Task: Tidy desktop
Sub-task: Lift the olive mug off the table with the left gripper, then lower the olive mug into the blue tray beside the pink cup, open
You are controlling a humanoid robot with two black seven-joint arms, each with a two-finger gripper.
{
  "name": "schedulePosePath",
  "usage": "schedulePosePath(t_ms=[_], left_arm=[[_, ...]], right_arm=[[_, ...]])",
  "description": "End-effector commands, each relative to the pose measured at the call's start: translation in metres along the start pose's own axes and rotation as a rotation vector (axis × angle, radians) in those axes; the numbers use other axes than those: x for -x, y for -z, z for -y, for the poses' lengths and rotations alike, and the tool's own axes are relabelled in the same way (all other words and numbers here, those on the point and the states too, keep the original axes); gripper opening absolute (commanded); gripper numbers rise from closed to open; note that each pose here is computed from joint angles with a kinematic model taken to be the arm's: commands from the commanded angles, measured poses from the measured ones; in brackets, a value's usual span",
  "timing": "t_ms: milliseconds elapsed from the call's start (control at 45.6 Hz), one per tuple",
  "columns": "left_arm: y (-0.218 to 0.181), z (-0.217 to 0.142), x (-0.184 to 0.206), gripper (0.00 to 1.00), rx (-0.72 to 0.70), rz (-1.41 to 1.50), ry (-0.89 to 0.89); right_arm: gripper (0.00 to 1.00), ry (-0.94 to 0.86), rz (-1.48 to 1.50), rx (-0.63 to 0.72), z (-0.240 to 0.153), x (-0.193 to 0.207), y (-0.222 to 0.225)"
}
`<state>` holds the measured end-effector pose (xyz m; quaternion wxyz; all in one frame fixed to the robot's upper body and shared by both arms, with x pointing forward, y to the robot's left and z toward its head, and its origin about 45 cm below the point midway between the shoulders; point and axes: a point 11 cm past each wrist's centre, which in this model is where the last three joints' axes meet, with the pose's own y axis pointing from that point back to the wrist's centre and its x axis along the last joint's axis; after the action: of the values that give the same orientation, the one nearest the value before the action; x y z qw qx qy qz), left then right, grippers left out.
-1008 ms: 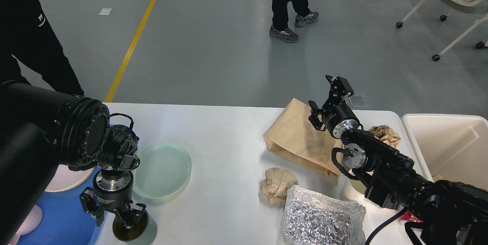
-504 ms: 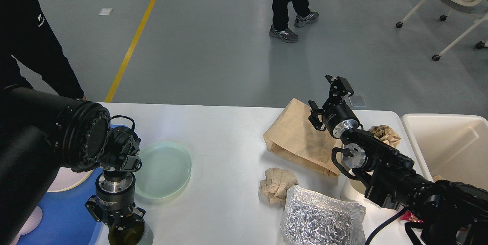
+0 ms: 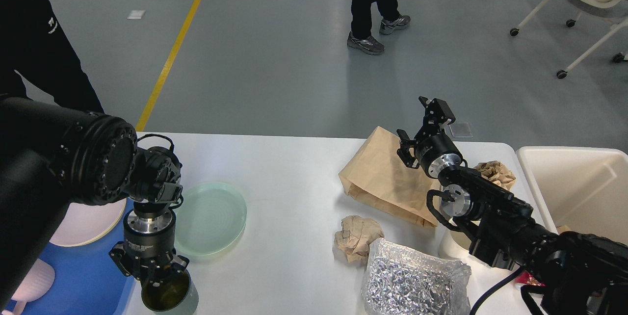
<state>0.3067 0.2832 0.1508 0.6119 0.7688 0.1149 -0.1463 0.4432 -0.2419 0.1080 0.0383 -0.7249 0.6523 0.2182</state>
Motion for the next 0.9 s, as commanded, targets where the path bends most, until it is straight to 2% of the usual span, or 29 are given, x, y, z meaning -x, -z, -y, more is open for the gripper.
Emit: schedulePosePath(t_ms=[0,329,482,679,876], left_arm=[[0.002,-0.041,0.002,0.00,0.003,-0.012,-0.004],[0.029,-0.168,0.001,0.00,0.055,-0.083,-0.268],[0.035,-0.205,0.004,0.00,0.057,-0.095,-0.356],[0.039,-0.204,0.006,0.00,0.061,-0.105,-0.350],[0.104,-0.152,-0.003,0.00,0.131,-0.261,-0.292]], right_arm=[[1.00,0.000,0.000,0.000,0.000,0.000,0.000],[1.00,0.000,0.000,0.000,0.000,0.000,0.000],[1.00,0.000,0.000,0.000,0.000,0.000,0.000],[1.00,0.000,0.000,0.000,0.000,0.000,0.000],[1.00,0.000,0.000,0.000,0.000,0.000,0.000]])
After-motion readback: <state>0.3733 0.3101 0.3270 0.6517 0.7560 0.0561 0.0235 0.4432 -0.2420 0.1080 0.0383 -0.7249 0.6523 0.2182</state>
